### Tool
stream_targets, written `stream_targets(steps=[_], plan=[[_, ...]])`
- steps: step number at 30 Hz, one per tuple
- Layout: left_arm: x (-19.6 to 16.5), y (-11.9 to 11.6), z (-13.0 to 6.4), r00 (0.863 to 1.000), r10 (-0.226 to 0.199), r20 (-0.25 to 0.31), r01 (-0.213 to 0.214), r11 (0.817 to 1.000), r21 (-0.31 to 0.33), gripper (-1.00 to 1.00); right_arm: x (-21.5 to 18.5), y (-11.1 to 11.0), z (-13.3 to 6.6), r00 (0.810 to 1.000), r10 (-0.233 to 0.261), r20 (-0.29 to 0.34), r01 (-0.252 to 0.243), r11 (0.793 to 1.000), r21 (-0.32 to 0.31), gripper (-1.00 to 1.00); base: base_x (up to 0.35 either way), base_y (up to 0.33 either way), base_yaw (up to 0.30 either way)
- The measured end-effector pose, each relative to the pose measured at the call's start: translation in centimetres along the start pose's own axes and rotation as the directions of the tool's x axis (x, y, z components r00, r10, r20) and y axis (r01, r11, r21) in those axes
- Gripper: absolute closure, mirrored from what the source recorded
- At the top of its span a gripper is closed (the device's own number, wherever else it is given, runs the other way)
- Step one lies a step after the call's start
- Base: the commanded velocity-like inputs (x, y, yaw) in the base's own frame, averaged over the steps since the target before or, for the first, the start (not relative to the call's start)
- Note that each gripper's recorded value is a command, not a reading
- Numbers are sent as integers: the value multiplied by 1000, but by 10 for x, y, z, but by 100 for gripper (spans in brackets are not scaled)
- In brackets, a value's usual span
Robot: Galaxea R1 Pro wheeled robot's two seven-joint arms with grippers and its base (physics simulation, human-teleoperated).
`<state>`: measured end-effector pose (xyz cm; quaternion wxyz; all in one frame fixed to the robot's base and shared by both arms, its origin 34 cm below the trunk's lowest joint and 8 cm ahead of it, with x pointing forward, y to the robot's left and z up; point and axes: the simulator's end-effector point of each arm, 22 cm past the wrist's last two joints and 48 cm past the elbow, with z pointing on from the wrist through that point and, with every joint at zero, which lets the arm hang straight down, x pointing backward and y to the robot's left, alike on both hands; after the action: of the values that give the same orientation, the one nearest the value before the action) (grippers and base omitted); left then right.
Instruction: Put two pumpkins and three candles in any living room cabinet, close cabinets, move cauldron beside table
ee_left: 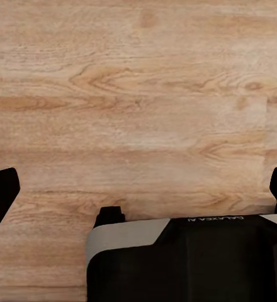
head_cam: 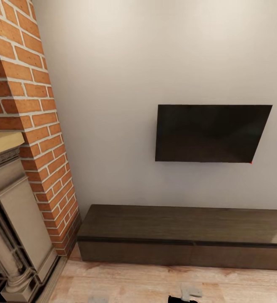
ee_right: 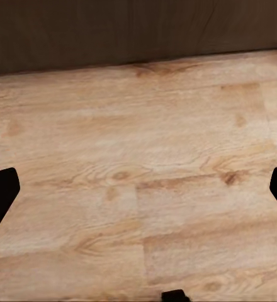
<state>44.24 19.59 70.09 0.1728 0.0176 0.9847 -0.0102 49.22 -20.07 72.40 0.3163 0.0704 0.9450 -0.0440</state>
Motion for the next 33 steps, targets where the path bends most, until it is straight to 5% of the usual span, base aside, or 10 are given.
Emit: stream_targets(steps=[5,16,22,28,30,33], plan=[[50,22,13,1000,-13,16,13,999,-51,-100,50,-24,-6,998,-12,-64,13,1000,28,-100,0,0,0],[61,25,14,1000,-14,16,15,998,-61,-100,94,-49,-15,996,-18,-86,23,998,58,-100,0,0,0],[56,30,13,998,-19,61,23,997,-68,-100,110,-59,-18,994,-26,-107,34,997,72,-100,0,0,0],[93,36,12,997,-29,70,35,996,-80,-100,138,-71,-24,986,-41,-164,55,995,87,-100,0,0,0],[106,43,11,998,-31,60,36,995,-90,-100,145,-75,-26,983,-45,-180,63,994,92,-100,0,0,0],[124,84,8,999,-25,46,31,989,-143,-100,154,-80,-29,978,-50,-201,71,993,98,-100,0,0,0]])
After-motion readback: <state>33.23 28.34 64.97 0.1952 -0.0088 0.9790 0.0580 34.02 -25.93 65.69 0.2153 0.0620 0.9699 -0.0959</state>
